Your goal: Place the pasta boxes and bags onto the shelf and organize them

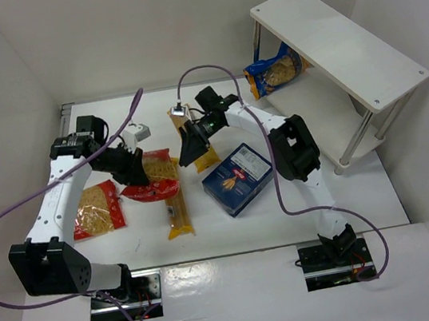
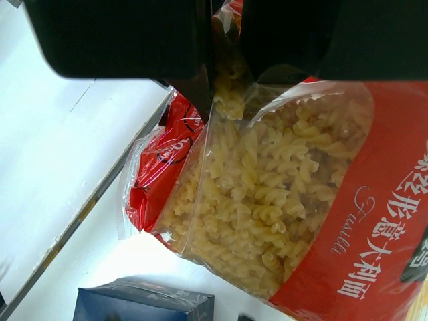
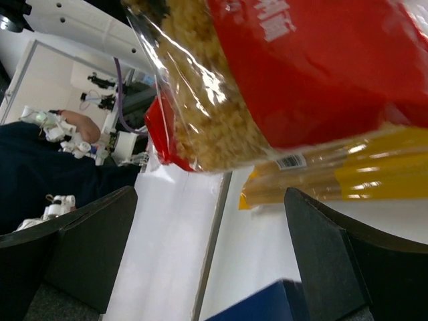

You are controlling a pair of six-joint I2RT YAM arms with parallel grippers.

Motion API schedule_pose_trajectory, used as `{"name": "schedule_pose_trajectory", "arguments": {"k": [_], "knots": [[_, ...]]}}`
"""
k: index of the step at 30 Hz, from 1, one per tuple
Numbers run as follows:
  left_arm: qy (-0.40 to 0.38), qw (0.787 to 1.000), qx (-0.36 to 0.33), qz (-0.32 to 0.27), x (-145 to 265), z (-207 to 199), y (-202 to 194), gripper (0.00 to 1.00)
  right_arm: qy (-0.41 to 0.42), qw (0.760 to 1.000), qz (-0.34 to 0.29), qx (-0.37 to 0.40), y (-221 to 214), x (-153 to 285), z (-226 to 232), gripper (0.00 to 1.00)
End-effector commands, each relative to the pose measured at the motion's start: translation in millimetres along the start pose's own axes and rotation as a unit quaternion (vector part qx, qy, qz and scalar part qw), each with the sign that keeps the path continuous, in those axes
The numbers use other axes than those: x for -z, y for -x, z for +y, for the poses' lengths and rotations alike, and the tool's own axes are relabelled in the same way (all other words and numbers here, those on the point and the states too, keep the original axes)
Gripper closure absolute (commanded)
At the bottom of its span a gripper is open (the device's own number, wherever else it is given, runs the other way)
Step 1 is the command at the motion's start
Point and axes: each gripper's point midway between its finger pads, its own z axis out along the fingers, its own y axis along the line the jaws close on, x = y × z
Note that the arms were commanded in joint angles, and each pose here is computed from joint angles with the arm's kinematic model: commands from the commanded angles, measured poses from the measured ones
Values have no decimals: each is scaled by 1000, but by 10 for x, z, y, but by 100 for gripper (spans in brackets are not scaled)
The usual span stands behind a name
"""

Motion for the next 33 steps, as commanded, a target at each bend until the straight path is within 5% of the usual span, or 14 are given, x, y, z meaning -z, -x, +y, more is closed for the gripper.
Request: {"name": "schedule_pose_trajectory", "arguments": {"k": [1,15,23,33], "knots": [[-1,997,-38,-64,131,-114,275,100,95,995,13,22,64,-275,329,1],[19,996,-47,-79,236,-128,350,100,107,993,37,-45,-191,-524,54,1],[28,994,-46,-94,272,-96,410,100,111,993,42,-16,128,-556,262,1],[39,987,-60,-141,419,63,997,100,117,992,51,19,425,-621,550,1]]}}
